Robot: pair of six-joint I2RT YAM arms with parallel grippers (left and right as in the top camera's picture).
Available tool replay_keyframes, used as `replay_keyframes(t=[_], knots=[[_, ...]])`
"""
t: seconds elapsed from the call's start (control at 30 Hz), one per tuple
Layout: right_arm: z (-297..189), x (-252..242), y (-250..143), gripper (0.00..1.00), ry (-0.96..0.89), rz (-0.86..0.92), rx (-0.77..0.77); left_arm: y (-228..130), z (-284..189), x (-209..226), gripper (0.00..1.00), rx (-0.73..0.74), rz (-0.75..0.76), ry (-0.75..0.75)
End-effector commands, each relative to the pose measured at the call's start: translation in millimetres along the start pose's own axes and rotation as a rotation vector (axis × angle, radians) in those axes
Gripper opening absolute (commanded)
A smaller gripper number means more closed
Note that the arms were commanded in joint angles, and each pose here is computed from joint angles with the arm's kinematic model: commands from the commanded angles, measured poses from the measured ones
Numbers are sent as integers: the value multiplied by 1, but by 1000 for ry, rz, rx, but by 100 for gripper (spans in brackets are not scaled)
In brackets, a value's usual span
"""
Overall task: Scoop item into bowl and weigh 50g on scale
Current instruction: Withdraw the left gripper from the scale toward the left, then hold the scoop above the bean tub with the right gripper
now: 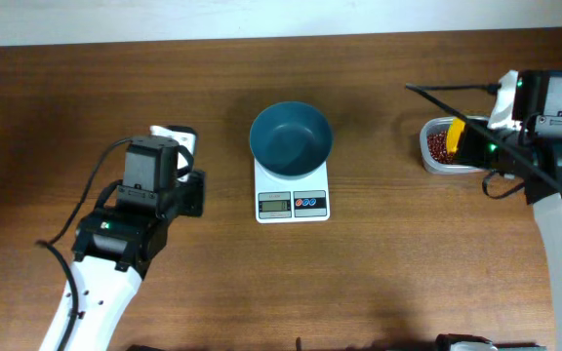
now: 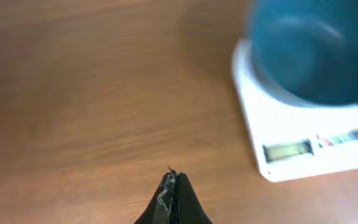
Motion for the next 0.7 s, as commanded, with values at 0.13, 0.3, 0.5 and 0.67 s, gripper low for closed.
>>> replay_keyframes(t=[0.13, 0.3, 0.5, 0.67], knots=[[-10, 7, 23, 4, 54, -16, -162, 0, -4, -9, 1, -33, 155, -143], [-3, 8, 30, 4, 60, -17, -183, -6, -6, -20, 0, -9, 151, -286], [4, 11, 37, 4, 77, -19, -203, -2, -12, -41, 0, -72, 327, -415], [2, 13, 46, 4, 94, -24, -268, 15, -35, -45, 0, -139, 328, -526]])
Point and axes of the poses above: each gripper's point midway between its finger pads, its own z axis out along the fingers, its own x axis along the line the jaws close on, y = z × x, the point moved 10 cm from there along -z, back along the fingers, and after that the axes turned 6 degrees about z, right-handed, at the moved point
